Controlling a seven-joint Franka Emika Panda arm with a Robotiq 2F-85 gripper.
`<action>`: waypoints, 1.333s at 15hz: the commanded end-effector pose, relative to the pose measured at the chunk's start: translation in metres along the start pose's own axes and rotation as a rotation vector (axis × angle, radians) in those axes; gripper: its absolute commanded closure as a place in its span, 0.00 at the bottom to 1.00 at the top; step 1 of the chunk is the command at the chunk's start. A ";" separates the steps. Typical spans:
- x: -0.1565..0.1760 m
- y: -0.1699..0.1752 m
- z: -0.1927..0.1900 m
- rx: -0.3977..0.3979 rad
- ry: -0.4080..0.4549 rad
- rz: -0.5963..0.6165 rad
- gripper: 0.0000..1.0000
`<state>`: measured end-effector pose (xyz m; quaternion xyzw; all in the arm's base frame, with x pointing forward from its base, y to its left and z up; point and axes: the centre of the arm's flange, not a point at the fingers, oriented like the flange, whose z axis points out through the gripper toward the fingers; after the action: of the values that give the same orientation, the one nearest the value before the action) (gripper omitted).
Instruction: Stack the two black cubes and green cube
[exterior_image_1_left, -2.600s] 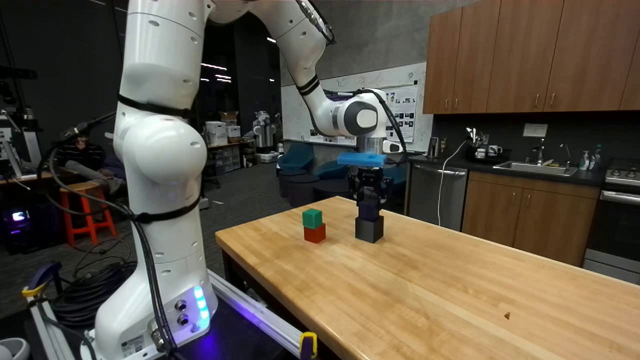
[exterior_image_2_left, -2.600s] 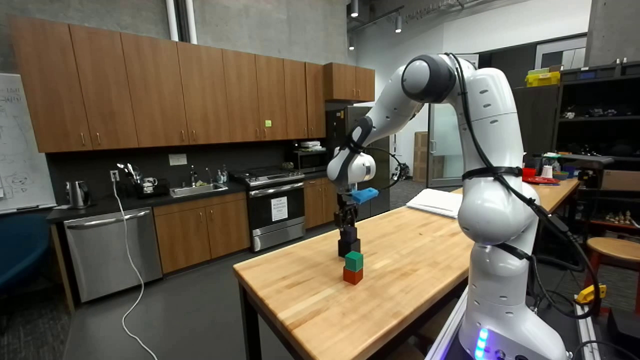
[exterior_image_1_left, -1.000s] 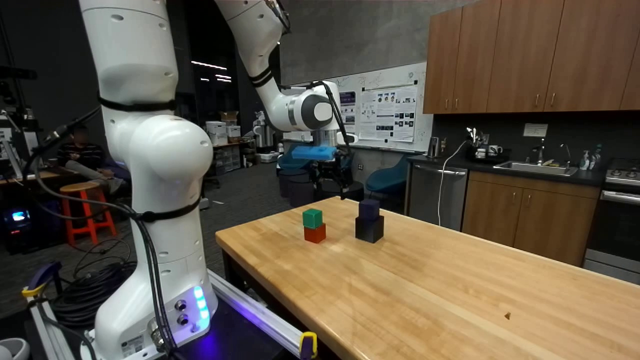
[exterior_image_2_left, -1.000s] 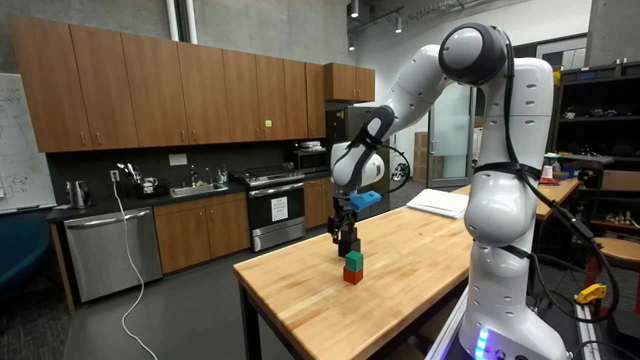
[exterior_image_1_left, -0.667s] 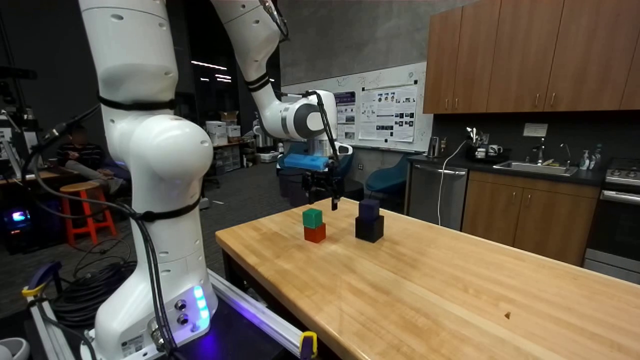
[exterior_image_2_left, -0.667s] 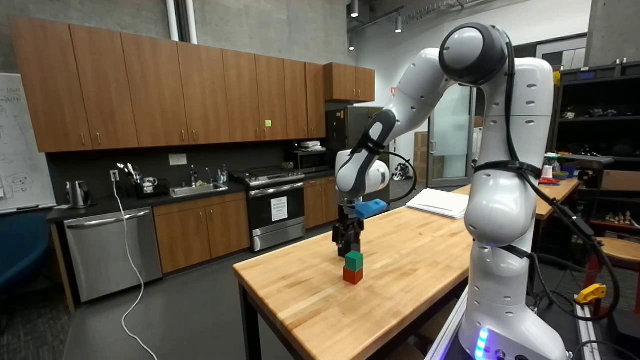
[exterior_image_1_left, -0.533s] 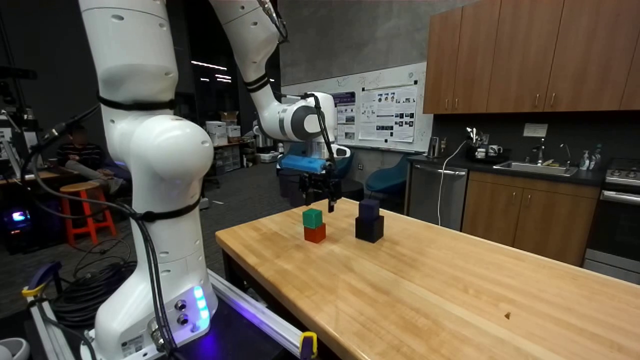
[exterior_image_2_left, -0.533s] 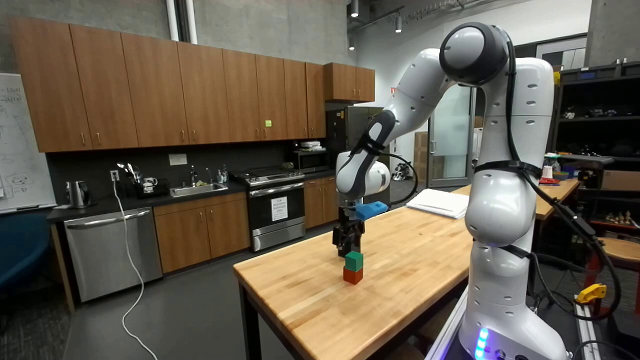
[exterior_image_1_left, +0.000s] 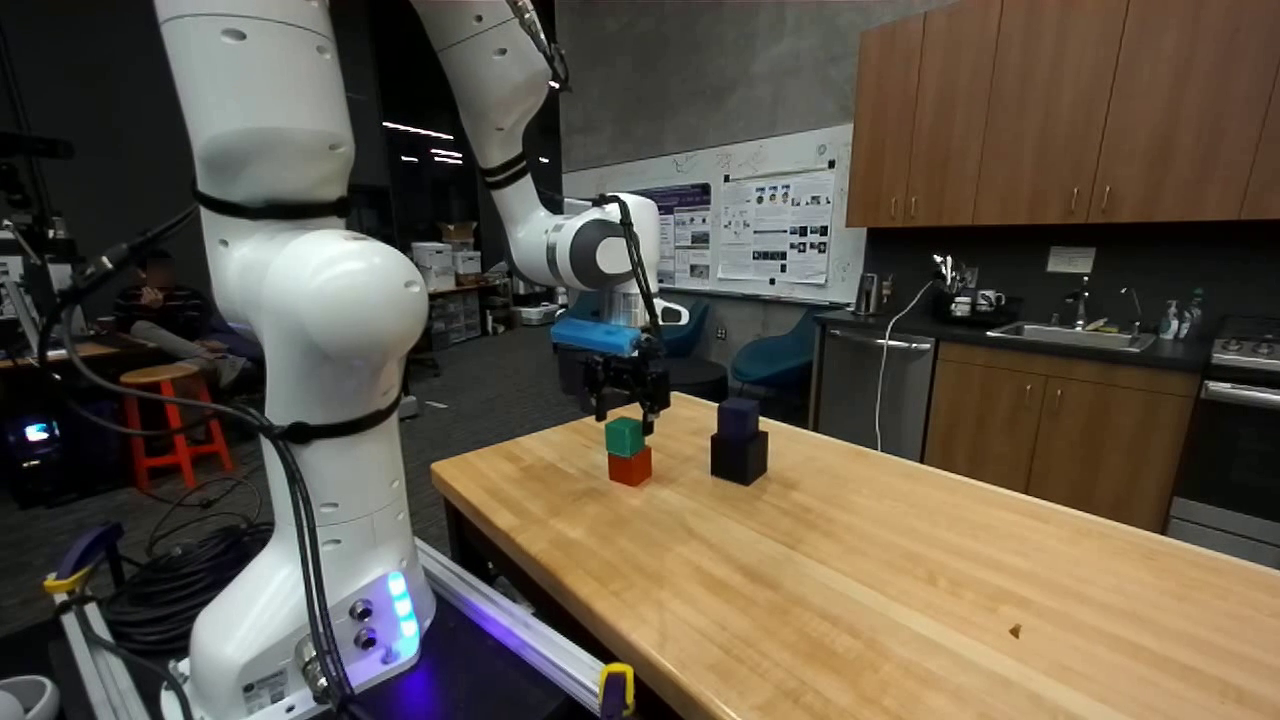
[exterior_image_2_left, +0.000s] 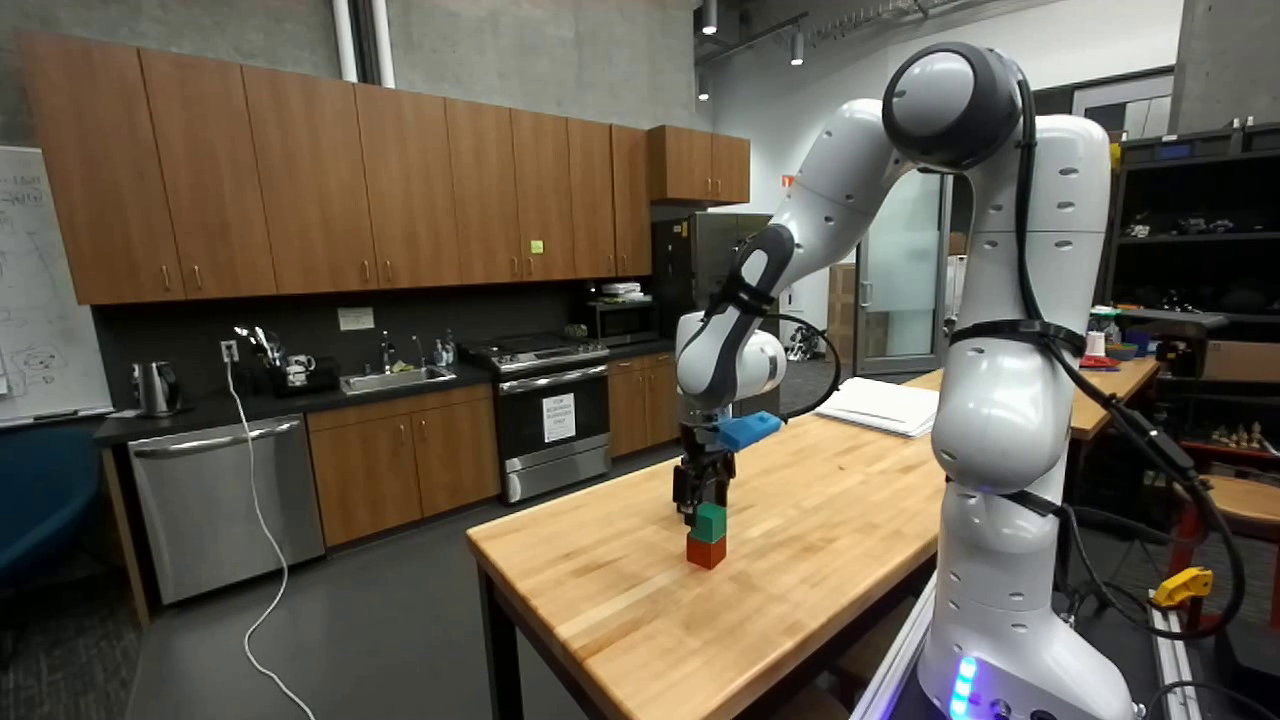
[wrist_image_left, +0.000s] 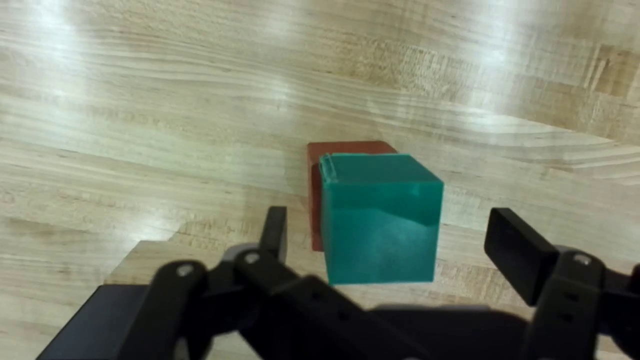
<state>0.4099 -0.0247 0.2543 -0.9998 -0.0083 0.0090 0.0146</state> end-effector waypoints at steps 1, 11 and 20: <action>-0.014 -0.001 -0.004 0.011 0.005 -0.038 0.25; -0.009 0.005 -0.033 -0.015 0.037 -0.113 0.76; 0.019 0.061 -0.106 -0.103 0.155 -0.110 0.76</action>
<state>0.4237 -0.0679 0.3298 -0.9962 -0.0593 -0.0587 -0.0255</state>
